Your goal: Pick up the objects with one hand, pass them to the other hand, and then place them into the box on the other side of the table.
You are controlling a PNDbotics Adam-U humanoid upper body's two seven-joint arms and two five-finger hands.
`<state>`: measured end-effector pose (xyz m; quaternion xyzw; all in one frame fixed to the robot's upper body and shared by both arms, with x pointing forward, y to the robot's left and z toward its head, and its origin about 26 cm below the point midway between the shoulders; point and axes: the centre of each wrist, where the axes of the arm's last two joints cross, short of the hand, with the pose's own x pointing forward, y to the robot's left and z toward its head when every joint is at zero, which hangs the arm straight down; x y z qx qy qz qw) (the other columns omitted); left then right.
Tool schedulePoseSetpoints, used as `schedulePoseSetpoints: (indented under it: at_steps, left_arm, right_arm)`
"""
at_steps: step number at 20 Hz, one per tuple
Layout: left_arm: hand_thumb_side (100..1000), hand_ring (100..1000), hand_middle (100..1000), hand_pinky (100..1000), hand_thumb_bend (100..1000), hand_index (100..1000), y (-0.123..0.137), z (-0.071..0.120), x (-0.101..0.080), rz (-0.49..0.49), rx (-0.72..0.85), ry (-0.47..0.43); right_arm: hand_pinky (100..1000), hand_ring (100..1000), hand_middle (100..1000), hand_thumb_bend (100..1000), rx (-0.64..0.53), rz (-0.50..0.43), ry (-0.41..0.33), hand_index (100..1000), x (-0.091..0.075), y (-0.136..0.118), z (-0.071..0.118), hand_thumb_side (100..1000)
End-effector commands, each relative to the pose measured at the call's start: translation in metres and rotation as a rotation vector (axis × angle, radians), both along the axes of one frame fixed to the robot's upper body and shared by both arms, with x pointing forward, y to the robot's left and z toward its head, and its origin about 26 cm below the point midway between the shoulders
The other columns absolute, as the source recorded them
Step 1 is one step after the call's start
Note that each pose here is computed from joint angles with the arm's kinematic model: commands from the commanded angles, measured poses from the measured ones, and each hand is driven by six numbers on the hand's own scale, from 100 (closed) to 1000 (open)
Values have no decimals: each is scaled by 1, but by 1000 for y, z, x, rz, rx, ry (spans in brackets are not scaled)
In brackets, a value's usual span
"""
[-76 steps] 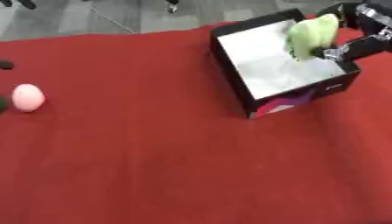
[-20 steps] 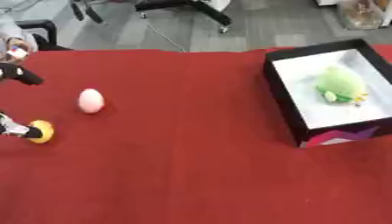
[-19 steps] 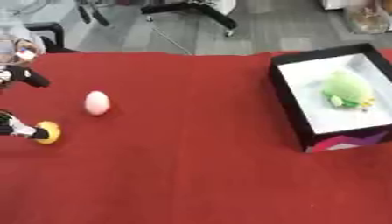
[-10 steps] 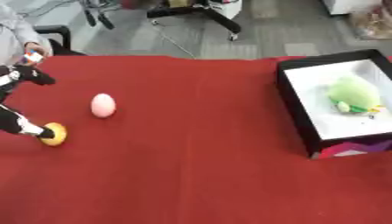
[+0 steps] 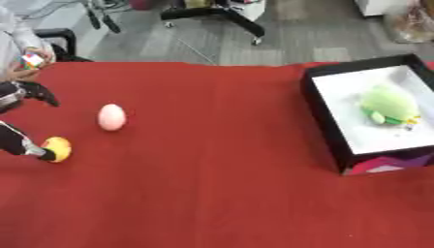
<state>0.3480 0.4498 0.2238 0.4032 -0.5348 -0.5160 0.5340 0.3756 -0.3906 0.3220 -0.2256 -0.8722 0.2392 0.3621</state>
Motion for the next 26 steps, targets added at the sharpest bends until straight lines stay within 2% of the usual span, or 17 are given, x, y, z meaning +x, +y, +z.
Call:
schedulePoseSetpoints:
  at_steps: [1,7,11,15,26]
  left_arm:
    - [164,866,792,917,782,746,6,13,-1,22,39,-26]
    - [100,869,791,902,695,726,8,8,0,45,55,-24]
    - [100,870,797,897,658,726,10,6,1,63,65,-25]
    - [100,877,810,884,672,743,7,7,2,62,99,-44]
    - [100,887,823,867,664,749,9,-1,8,84,164,-26]
  right_arm:
    - [907,992,981,529,-34,-10,-41,897,-7,-2,17,196]
    - [908,992,980,532,-38,-11,-43,898,-8,-1,18,196]
    - [908,991,980,534,-39,-12,-46,898,-9,0,18,196]
    - [908,991,980,539,-42,-13,-44,898,-9,0,18,197]
    - [909,995,985,518,-45,-10,-47,898,-9,1,17,201]
